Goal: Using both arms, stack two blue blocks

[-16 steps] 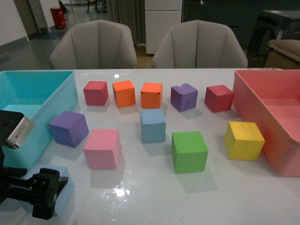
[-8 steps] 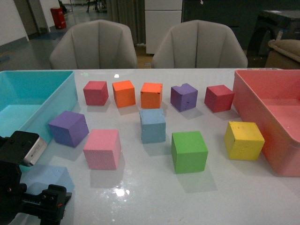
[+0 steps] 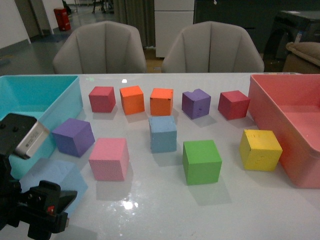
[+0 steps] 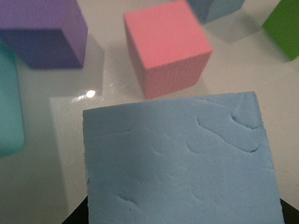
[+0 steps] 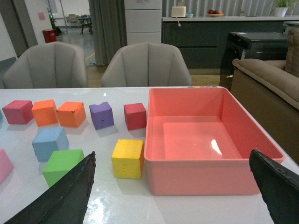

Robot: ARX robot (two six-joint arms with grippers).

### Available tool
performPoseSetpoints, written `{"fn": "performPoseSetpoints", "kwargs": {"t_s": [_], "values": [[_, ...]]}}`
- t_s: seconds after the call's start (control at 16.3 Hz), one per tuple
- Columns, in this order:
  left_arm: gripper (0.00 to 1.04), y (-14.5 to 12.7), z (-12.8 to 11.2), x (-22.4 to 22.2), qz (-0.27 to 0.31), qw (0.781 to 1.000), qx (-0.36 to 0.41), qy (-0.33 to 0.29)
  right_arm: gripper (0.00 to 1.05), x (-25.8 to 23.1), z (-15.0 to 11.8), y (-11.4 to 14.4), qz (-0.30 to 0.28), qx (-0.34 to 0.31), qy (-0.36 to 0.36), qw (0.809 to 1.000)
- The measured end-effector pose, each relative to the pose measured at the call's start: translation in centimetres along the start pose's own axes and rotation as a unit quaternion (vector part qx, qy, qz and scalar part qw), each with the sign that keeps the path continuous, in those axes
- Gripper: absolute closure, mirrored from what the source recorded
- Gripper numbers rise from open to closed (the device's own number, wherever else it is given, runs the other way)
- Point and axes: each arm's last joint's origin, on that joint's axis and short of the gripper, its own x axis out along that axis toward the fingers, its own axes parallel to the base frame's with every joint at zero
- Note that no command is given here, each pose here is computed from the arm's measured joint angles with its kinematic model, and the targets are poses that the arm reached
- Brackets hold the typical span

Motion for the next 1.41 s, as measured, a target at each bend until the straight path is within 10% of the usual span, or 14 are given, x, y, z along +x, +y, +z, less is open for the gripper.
{"fn": "performPoseSetpoints", "kwargs": {"t_s": [0.55, 1.04, 1.41], "values": [[0.53, -10.3, 11.3, 8.1, -0.049, 0.992, 0.118, -0.018, 0.06, 0.0, 0.0, 0.0, 0.000, 0.000, 0.000, 1.000], [0.53, -11.5, 16.4, 14.5, -0.009, 0.998, 0.069, -0.009, 0.06, 0.0, 0.0, 0.0, 0.000, 0.000, 0.000, 1.000], [0.53, -9.7, 15.9, 16.1, 0.017, 1.000, -0.005, 0.008, 0.06, 0.0, 0.0, 0.0, 0.000, 0.000, 0.000, 1.000]]}}
